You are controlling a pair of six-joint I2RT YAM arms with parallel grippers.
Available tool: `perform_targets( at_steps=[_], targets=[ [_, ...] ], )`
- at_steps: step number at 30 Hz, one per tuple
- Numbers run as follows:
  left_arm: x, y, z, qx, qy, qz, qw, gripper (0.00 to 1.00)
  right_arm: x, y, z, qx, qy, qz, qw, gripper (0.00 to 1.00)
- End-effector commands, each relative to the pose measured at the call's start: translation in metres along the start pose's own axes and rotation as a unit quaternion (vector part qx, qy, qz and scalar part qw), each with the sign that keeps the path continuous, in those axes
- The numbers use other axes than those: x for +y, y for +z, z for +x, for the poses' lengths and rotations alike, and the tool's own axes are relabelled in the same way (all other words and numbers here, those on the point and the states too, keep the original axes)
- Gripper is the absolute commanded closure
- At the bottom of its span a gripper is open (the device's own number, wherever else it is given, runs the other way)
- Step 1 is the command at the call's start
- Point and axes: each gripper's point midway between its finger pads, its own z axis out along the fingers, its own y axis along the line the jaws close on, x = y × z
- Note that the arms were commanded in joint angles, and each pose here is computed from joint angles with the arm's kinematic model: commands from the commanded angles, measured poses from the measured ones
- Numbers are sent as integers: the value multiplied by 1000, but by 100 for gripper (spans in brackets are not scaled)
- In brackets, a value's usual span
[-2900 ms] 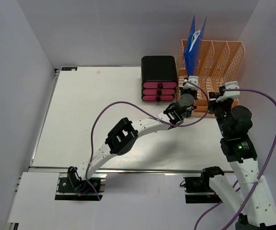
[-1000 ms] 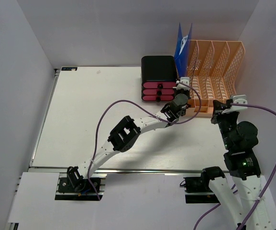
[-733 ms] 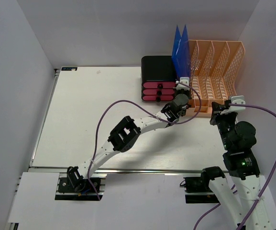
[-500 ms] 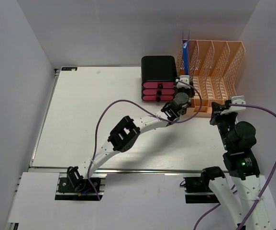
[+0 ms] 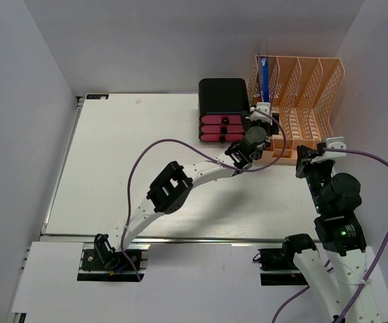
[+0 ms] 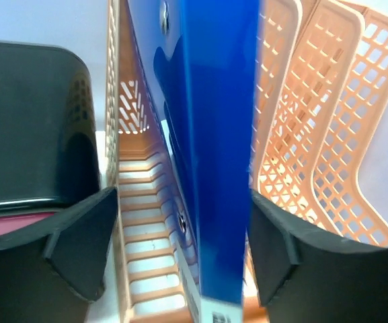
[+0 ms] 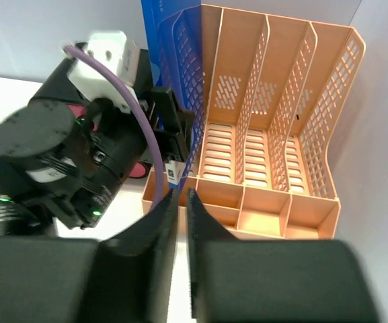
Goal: Organize the desk
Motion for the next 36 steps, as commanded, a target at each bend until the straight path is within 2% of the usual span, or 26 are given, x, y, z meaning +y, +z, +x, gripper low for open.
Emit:
perform_targets(
  at_steps=[1, 2, 3, 7, 10, 11, 12, 13, 14, 21, 22, 23, 25, 26, 29, 36],
  targets=[
    [-12, -18, -104, -35, -35, 4, 999, 13, 0, -6, -12, -15, 6, -3, 1000, 82],
    [-5, -22, -93, -20, -27, -3, 999, 10, 1, -7, -11, -12, 8, -5, 1000, 71],
    [-2, -26, -108, -20, -32, -8, 999, 5, 3, -7, -13, -14, 8, -9, 1000, 67],
    [19, -52, -116, -4, -16, -25, 1000, 2, 5, -9, -16, -14, 13, -17, 1000, 59],
    [40, -80, -131, 3, -23, -40, 999, 2, 9, -9, -16, -8, 12, -27, 1000, 48],
    [45, -90, -132, 14, -21, -45, 999, 2, 10, -9, -15, -6, 10, -30, 999, 45],
    [54, -105, -115, 38, -5, -47, 998, 2, 11, -9, -15, -1, 7, -36, 999, 43],
    [63, -117, -138, 36, -22, -51, 998, 2, 13, -8, -14, 3, 6, -41, 999, 40],
    [67, -129, -140, 44, -23, -51, 997, 2, 13, -8, -15, 5, 4, -43, 999, 38],
    [126, -212, -156, 135, -7, -54, 989, 2, 39, -2, -1, 29, -8, -116, 993, 30],
    [139, -224, -149, 154, 11, -57, 986, 2, 41, -1, -1, 31, -9, -123, 992, 29],
    [146, -235, -171, 145, -4, -50, 988, 2, 45, 0, 2, 38, -10, -133, 990, 28],
    [163, -253, -169, 163, 11, -47, 985, 2, 47, 5, 2, 43, -13, -139, 989, 28],
    [170, -263, -189, 151, -4, -41, 988, 2, 50, 6, 1, 43, -14, -149, 988, 27],
    [183, -284, -207, 155, 0, -18, 988, 2, 54, 13, -3, 47, -14, -160, 986, 23],
    [217, -316, -224, 148, 36, -4, 988, 2, 61, 40, -9, 91, -35, -184, 978, 26]
  ],
)
